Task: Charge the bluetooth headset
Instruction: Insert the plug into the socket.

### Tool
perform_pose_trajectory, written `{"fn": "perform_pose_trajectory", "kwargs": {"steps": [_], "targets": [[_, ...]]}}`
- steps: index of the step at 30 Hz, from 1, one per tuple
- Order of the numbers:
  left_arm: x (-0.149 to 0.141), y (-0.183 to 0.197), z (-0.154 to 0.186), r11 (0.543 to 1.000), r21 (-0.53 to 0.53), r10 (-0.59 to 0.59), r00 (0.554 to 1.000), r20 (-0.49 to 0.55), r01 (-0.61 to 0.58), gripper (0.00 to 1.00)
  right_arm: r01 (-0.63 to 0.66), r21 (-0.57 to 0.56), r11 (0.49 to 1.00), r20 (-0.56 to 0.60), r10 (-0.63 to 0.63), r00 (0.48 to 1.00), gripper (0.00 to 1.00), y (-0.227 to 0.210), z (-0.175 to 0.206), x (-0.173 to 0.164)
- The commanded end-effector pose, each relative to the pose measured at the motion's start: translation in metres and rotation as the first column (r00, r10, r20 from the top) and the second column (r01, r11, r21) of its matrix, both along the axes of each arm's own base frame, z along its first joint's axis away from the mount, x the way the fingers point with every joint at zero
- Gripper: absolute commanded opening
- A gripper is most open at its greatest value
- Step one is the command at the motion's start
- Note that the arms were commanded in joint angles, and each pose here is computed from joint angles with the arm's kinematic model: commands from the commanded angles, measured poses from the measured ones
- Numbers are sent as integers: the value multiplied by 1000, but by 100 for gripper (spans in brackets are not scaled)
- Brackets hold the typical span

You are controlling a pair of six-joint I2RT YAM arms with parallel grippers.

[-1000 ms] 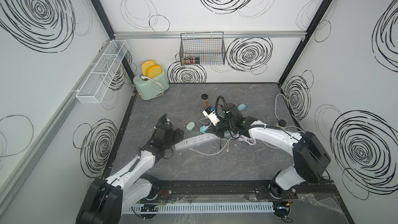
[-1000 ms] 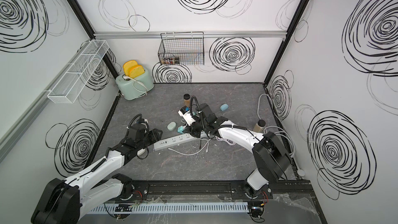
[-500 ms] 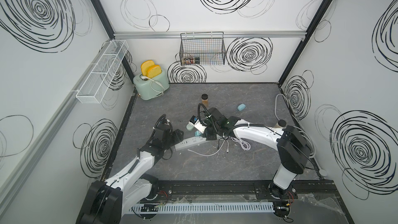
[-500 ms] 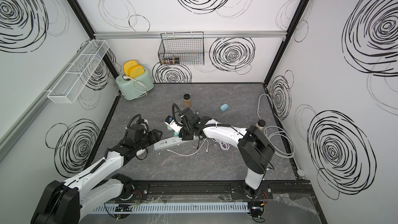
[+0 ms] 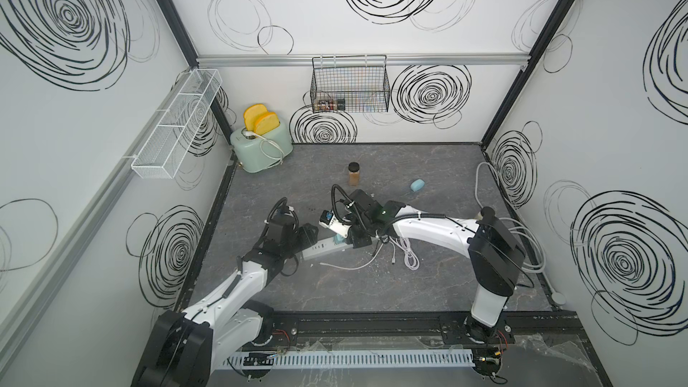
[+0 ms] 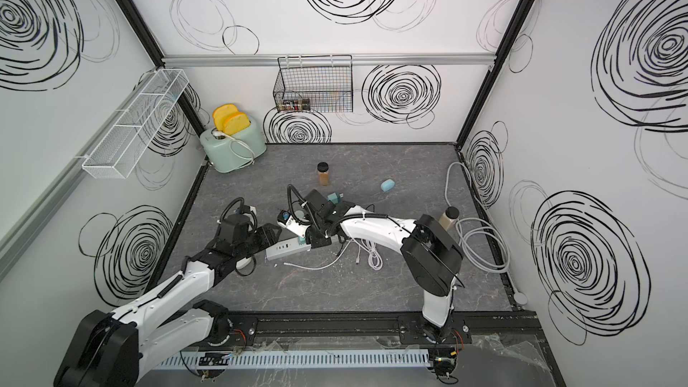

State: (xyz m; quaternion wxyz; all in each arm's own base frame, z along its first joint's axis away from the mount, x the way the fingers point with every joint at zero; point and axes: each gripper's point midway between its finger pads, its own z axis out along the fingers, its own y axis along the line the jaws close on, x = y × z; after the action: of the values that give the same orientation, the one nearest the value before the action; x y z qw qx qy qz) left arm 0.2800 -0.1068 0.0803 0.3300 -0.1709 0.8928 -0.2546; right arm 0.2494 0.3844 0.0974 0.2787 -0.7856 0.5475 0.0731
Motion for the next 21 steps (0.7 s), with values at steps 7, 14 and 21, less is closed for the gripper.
{"fn": "perform_pose_trajectory", "kwargs": {"steps": [7, 14, 21], "targets": [[7, 2, 4, 1000, -23, 14, 999, 31, -13, 63, -72, -19, 997, -14, 72, 997, 7, 10, -1, -10], [6, 4, 3, 999, -28, 21, 999, 30, -20, 63, -71, -107, 992, -14, 70, 997, 7, 4, -13, -11], [7, 4, 5, 999, -34, 20, 999, 35, -19, 63, -59, -144, 988, -3, 59, 998, 7, -2, -17, -11]]}}
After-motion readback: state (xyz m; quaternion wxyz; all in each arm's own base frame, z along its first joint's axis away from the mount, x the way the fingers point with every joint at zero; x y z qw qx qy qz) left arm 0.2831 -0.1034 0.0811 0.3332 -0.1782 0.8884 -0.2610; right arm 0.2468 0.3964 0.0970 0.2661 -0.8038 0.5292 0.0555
